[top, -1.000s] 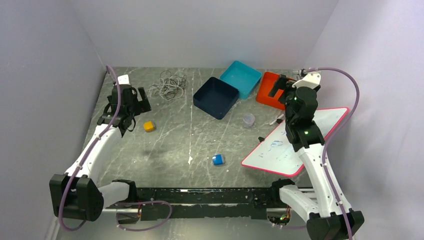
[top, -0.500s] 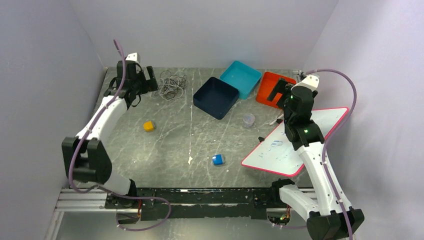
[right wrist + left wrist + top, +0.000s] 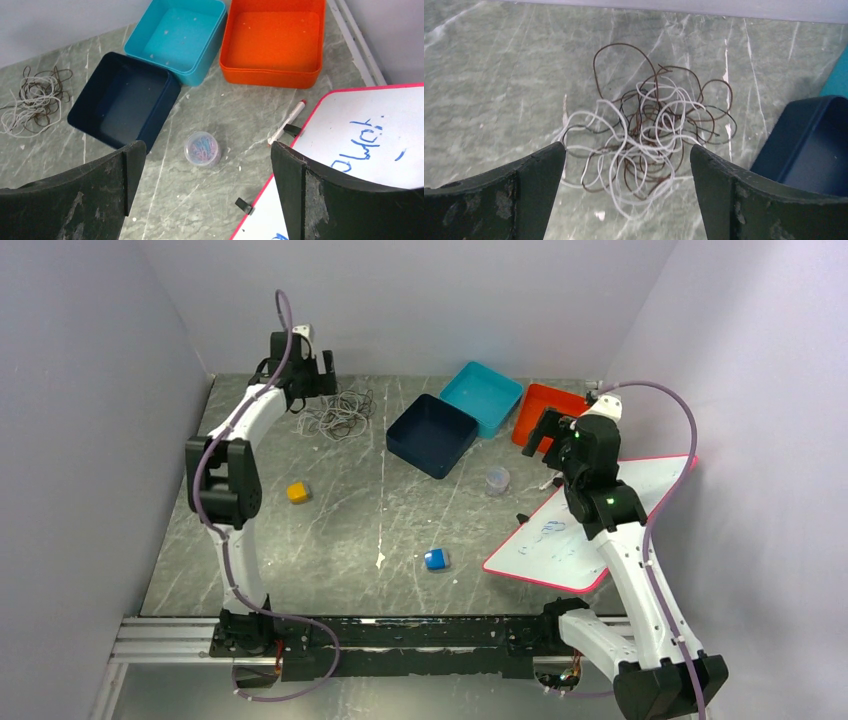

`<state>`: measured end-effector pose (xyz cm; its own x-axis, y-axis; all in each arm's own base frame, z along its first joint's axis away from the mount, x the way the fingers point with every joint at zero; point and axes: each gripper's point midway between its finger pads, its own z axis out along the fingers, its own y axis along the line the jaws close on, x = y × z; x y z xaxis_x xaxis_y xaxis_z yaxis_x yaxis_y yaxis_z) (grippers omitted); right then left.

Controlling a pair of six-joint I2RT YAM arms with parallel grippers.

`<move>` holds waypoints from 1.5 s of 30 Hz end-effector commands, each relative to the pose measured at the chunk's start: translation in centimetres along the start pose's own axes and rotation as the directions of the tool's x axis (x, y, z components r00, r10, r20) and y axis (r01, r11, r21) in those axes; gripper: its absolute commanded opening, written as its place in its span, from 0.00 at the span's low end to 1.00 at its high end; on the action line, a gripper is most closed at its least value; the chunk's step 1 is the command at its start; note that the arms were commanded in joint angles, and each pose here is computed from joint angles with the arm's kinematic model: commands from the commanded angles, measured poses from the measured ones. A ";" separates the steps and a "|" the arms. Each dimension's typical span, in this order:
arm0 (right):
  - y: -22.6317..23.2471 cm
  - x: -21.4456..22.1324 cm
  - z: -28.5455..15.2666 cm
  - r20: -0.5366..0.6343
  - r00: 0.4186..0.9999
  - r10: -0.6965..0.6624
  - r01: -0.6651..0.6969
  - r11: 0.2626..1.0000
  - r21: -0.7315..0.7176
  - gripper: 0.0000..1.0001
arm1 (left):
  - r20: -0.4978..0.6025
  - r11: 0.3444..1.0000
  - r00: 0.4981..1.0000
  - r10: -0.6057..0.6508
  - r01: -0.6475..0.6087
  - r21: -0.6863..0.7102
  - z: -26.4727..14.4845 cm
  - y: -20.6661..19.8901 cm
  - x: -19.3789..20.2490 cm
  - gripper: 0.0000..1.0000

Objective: Untangle the cables

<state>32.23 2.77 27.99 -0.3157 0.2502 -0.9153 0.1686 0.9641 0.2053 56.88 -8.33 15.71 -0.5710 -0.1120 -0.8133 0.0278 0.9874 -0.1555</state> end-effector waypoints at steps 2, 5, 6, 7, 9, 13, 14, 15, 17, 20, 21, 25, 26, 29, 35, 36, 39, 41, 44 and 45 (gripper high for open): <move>0.7 1.3 -0.1 -0.046 0.999 -0.020 0.018 0.999 -0.045 1.00 | 0.000 0.996 0.999 0.053 -0.053 0.066 2.8 -1.7 -0.6 0.99; 0.5 2.1 0.1 -0.069 0.997 -0.034 0.031 0.999 -0.040 1.00 | -0.006 0.993 0.996 0.086 -0.085 0.079 4.3 -2.6 0.0 0.99; 0.3 2.8 0.3 -0.084 0.996 -0.039 0.036 0.999 -0.037 1.00 | -0.009 0.992 0.995 0.099 -0.098 0.085 4.7 -3.0 0.2 0.99; 0.3 3.1 0.5 -0.091 0.995 -0.042 0.039 0.999 -0.036 1.00 | -0.015 0.990 0.994 0.111 -0.109 0.089 5.3 -3.2 0.5 0.99; 0.3 3.5 0.6 -0.099 0.994 -0.045 0.041 0.998 -0.040 1.00 | -0.033 0.987 0.990 0.134 -0.131 0.091 6.2 -3.6 1.2 0.99; 0.5 4.0 0.9 -0.114 0.992 -0.047 0.041 0.998 -0.053 1.00 | -0.074 0.984 0.984 0.160 -0.154 0.086 8.0 -3.9 3.1 0.99; 0.6 4.1 1.0 -0.118 0.992 -0.048 0.041 0.998 -0.057 1.00 | -0.084 0.984 0.983 0.162 -0.154 0.085 8.3 -4.0 3.6 0.99; 0.7 4.3 1.0 -0.122 0.991 -0.048 0.041 0.997 -0.060 1.00 | -0.093 0.984 0.982 0.163 -0.155 0.084 8.5 -3.9 4.1 0.99; 0.7 4.6 1.2 -0.134 0.990 -0.050 0.042 0.997 -0.063 1.00 | -0.115 0.986 0.980 0.162 -0.155 0.068 9.0 -3.6 5.2 0.99; 0.8 5.0 1.3 -0.142 0.989 -0.047 0.038 0.997 -0.069 1.00 | -0.150 0.988 0.977 0.155 -0.153 0.027 9.4 -2.6 6.6 1.00; 0.9 5.1 1.3 -0.144 0.989 -0.046 0.036 0.997 -0.072 1.00 | -0.157 0.988 0.976 0.153 -0.152 0.016 9.5 -2.4 7.0 0.99; 1.0 5.5 1.5 -0.156 0.987 -0.047 0.035 0.996 -0.079 1.00 | -0.185 0.988 0.971 0.154 -0.157 -0.001 9.7 -1.9 8.3 0.94; 1.0 5.5 1.5 -0.156 0.987 -0.046 0.033 0.996 -0.081 1.00 | -0.191 0.987 0.970 0.153 -0.158 -0.007 9.8 -1.7 8.5 0.91; 1.1 5.5 1.5 -0.158 0.986 -0.047 0.033 0.996 -0.087 1.00 | -0.206 0.986 0.966 0.155 -0.163 -0.025 9.9 -1.3 9.2 0.81; 0.9 5.6 1.4 -0.159 0.986 -0.053 0.040 0.996 -0.081 1.00 | -0.211 0.981 0.962 0.174 -0.189 -0.053 10.0 -0.6 9.7 0.72; 0.9 5.7 1.4 -0.160 0.986 -0.055 0.042 0.996 -0.081 1.00 | -0.215 0.979 0.960 0.179 -0.196 -0.059 10.1 -0.5 9.8 0.73; 0.9 5.6 1.4 -0.159 0.986 -0.055 0.043 0.996 -0.079 1.00 | -0.227 0.973 0.954 0.197 -0.219 -0.076 10.2 -0.2 10.3 0.73; 0.9 5.6 1.4 -0.158 0.986 -0.054 0.042 0.996 -0.079 1.00 | -0.236 0.970 0.949 0.208 -0.232 -0.078 10.3 -0.1 10.7 0.66; 0.9 5.7 1.4 -0.158 0.986 -0.055 0.043 0.996 -0.079 1.00 | -0.244 0.967 0.945 0.217 -0.242 -0.078 10.2 -0.2 11.0 0.54; 0.9 5.6 1.4 -0.157 0.986 -0.053 0.041 0.996 -0.080 1.00 | -0.244 0.966 0.944 0.220 -0.246 -0.078 10.1 -0.2 11.1 0.50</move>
<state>31.95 4.75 22.44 -0.4749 0.2182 -0.8526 0.0932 0.9758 0.1978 59.77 -11.16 2.60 -0.7094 0.0974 -0.6980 0.0923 0.9947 0.0450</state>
